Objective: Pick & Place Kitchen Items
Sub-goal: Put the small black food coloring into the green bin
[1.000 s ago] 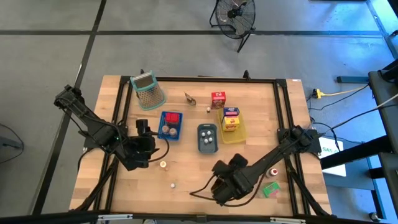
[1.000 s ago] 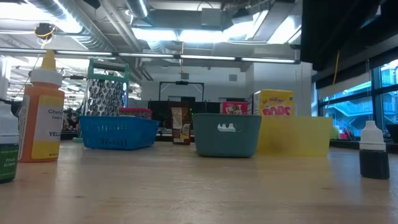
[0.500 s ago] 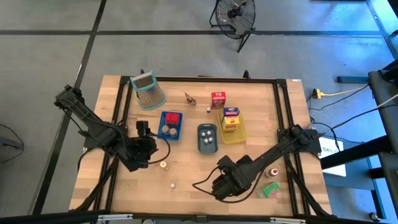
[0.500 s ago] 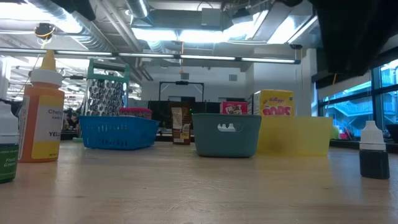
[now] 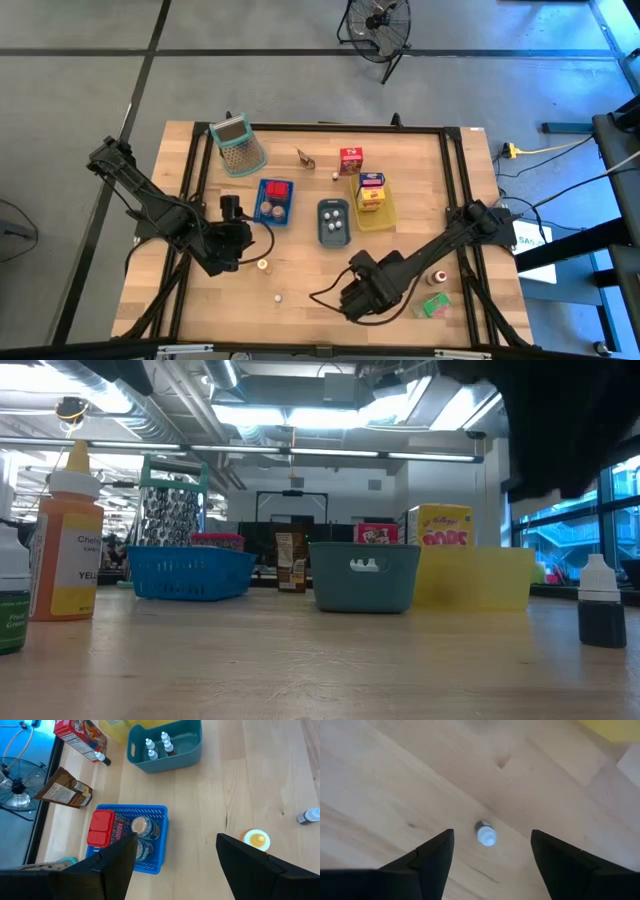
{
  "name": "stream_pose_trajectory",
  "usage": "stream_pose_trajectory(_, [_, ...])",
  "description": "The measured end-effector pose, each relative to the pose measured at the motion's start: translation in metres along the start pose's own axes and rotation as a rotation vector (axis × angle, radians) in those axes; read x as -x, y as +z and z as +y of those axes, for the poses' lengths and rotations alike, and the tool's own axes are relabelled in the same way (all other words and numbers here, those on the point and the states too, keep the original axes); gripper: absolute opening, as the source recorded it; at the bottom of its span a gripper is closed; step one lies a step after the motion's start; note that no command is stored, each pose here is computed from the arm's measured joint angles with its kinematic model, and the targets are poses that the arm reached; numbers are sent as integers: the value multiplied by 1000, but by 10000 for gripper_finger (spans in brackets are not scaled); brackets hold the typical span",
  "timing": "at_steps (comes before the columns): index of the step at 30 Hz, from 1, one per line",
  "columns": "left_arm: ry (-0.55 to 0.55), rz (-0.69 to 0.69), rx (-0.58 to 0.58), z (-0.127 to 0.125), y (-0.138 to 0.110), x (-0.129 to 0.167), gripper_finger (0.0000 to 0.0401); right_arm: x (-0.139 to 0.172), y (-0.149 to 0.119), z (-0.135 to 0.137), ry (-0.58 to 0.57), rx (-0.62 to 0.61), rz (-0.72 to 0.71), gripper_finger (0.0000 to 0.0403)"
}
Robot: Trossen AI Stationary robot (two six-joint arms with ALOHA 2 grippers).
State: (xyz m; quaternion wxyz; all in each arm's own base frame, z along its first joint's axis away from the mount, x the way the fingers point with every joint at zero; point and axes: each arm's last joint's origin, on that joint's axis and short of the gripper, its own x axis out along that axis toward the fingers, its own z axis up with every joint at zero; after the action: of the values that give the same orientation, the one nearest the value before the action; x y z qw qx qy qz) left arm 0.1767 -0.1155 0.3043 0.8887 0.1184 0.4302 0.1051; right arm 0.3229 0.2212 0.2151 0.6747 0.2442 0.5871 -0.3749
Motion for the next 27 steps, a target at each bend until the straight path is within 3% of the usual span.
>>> stream_pose_trajectory(7, [-13,-27,-36,-2,3,0,266,-25,-6,-1,-1,4,46,264])
stream_pose_trajectory(27, [-38,-54,-30,-4,6,0,266,-26,-7,1,18,-2,52,264])
